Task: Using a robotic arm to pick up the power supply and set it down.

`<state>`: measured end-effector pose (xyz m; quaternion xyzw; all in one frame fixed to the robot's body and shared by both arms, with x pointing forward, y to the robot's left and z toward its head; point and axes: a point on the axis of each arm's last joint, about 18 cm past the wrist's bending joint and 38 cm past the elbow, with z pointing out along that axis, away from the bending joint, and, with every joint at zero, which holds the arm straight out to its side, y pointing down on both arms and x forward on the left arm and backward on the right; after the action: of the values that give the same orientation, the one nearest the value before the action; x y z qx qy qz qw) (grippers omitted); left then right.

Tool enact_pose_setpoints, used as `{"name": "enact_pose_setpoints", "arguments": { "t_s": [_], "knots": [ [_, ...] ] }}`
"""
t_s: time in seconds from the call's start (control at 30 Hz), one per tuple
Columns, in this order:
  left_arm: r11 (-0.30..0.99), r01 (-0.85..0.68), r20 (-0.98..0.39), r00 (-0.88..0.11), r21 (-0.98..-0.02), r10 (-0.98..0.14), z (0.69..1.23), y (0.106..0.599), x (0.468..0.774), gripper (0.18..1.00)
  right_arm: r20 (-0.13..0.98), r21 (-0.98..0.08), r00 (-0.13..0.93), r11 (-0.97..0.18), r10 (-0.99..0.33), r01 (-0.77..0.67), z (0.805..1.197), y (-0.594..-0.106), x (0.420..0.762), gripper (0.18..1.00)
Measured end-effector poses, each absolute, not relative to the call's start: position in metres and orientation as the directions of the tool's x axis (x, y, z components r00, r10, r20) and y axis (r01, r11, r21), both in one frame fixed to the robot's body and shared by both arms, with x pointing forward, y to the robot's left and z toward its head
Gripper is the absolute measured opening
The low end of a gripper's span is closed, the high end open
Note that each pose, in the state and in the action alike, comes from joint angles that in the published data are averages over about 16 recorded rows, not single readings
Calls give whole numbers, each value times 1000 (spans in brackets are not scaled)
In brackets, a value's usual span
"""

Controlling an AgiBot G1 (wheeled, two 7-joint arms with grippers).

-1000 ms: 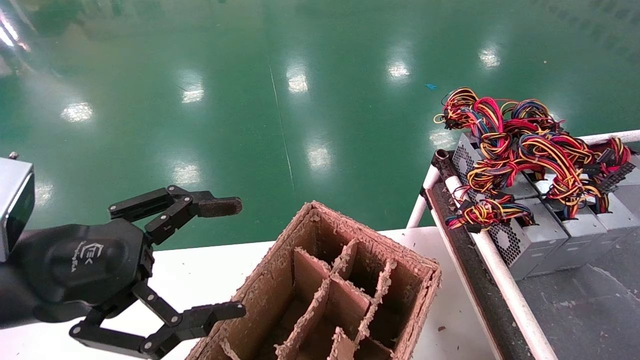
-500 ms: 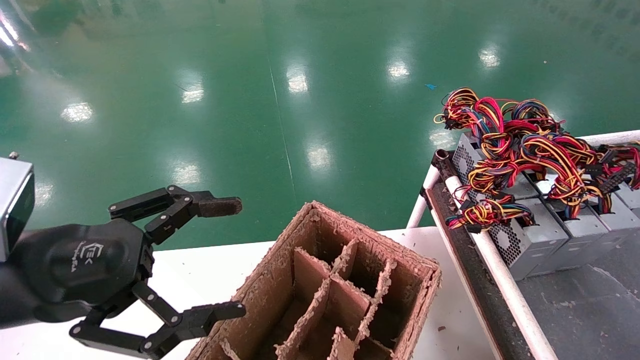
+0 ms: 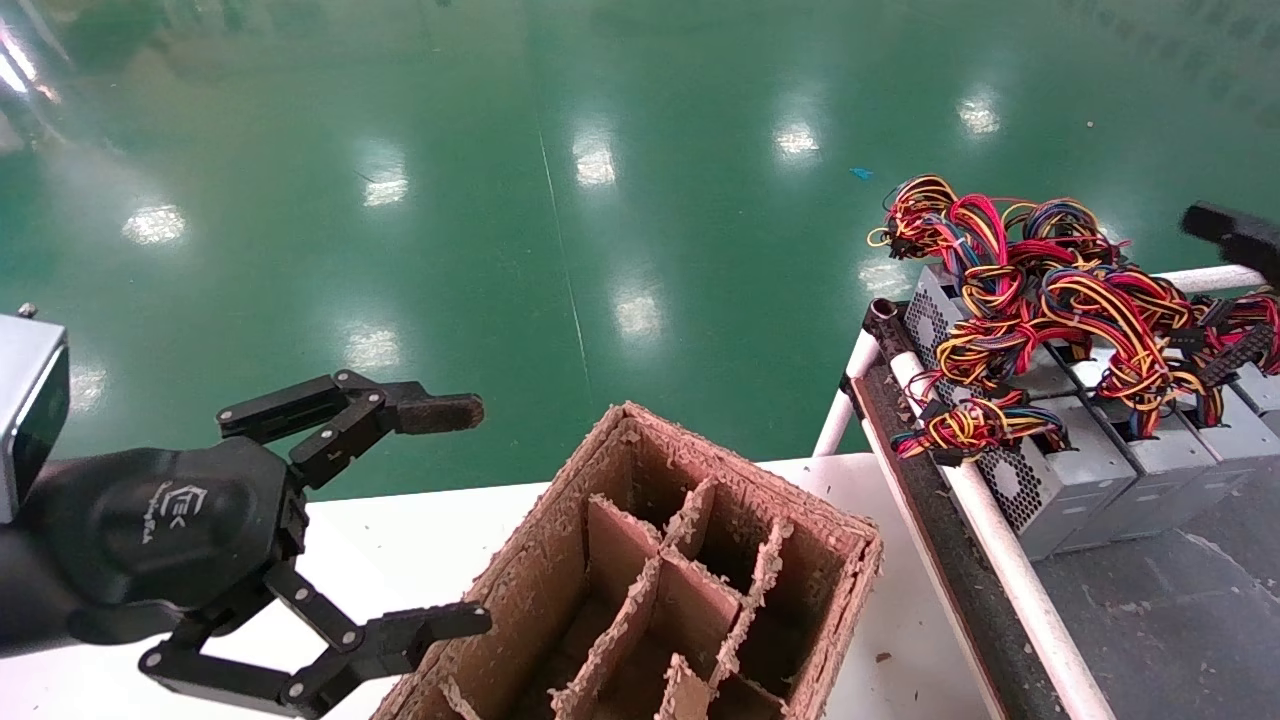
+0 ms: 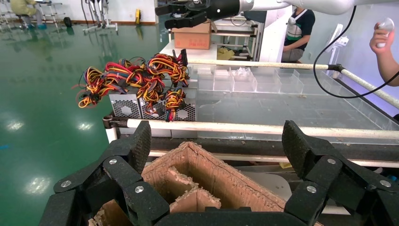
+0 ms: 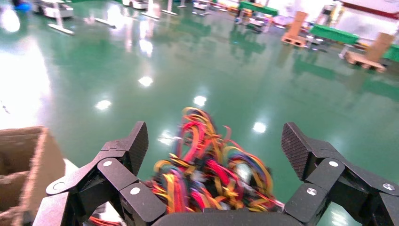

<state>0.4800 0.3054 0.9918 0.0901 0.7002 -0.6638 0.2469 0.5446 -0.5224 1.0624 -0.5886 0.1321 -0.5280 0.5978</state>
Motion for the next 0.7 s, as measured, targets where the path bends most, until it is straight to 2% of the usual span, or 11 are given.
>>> {"name": "enact_pose_setpoints", "arguments": {
  "t_s": [0.7],
  "knots": [
    [103, 454, -465, -862, -885, -202, 992, 305, 480, 1001, 518, -841, 647, -195, -559, 504, 1045, -421, 538, 1001]
  ]
}}
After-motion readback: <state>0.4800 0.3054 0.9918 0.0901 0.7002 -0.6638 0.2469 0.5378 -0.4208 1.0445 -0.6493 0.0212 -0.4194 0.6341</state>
